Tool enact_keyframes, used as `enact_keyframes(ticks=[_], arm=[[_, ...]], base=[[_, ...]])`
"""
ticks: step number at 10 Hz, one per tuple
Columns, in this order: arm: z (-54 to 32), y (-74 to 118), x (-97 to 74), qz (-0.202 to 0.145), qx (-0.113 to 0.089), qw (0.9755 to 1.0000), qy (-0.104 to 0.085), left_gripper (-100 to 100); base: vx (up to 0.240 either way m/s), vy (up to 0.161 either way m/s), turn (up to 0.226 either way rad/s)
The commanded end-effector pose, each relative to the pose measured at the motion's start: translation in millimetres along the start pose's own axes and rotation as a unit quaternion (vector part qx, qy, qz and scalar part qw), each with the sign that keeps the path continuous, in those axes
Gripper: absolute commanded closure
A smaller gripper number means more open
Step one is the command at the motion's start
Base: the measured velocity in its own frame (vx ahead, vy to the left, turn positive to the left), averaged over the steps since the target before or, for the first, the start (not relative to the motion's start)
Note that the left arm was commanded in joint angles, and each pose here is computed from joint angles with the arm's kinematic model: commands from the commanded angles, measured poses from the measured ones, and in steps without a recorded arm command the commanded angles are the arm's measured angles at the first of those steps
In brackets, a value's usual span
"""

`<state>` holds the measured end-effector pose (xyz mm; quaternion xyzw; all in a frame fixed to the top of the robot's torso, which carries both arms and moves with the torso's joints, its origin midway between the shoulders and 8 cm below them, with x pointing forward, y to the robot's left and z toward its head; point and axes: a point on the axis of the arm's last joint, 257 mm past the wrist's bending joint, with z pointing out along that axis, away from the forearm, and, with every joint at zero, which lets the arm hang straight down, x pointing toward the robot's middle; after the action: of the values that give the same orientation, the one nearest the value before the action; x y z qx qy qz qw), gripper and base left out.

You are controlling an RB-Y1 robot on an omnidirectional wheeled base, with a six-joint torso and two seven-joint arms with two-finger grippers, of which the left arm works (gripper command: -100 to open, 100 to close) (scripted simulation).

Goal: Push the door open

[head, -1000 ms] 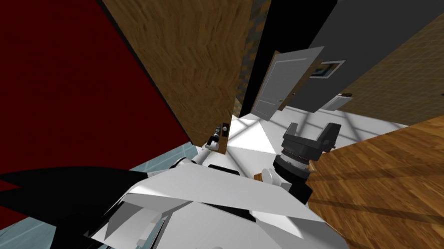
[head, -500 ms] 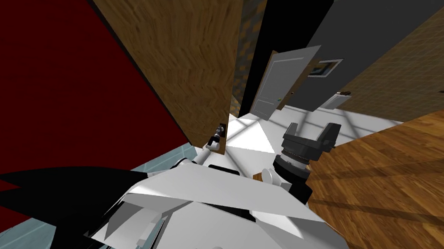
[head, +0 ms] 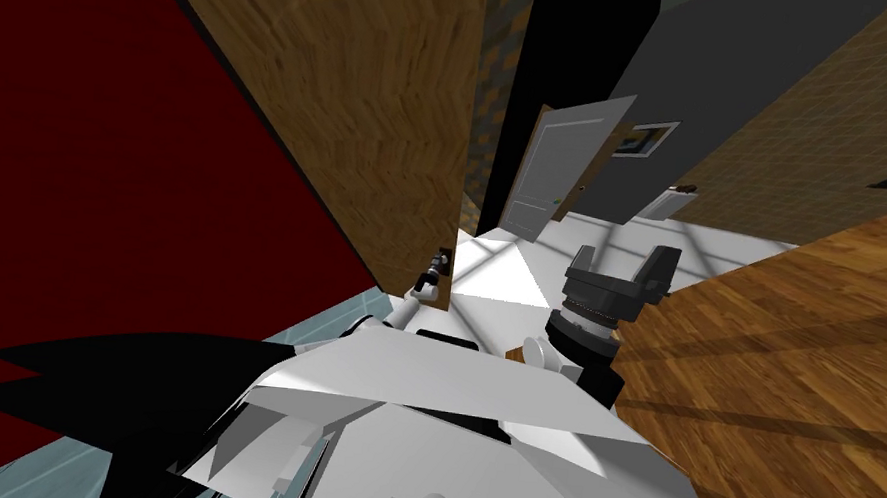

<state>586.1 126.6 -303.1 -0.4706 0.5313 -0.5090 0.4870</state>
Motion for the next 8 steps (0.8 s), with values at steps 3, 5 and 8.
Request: enact_keyframes(ticks=[3, 5, 8], arm=[[3.7, -7.7, -21.2, 0.012, 0.012, 0.9996, -0.021, 100], [1.7, -6.9, -20.7, 0.017, 0.012, 0.9996, -0.020, -100], [0.1, -7.9, -20.8, 0.021, 0.014, 0.9994, -0.023, -100]], base=[[0.124, 0.019, 0.050], [-0.029, 0.028, -0.006], [-0.089, 0.023, -0.006]])
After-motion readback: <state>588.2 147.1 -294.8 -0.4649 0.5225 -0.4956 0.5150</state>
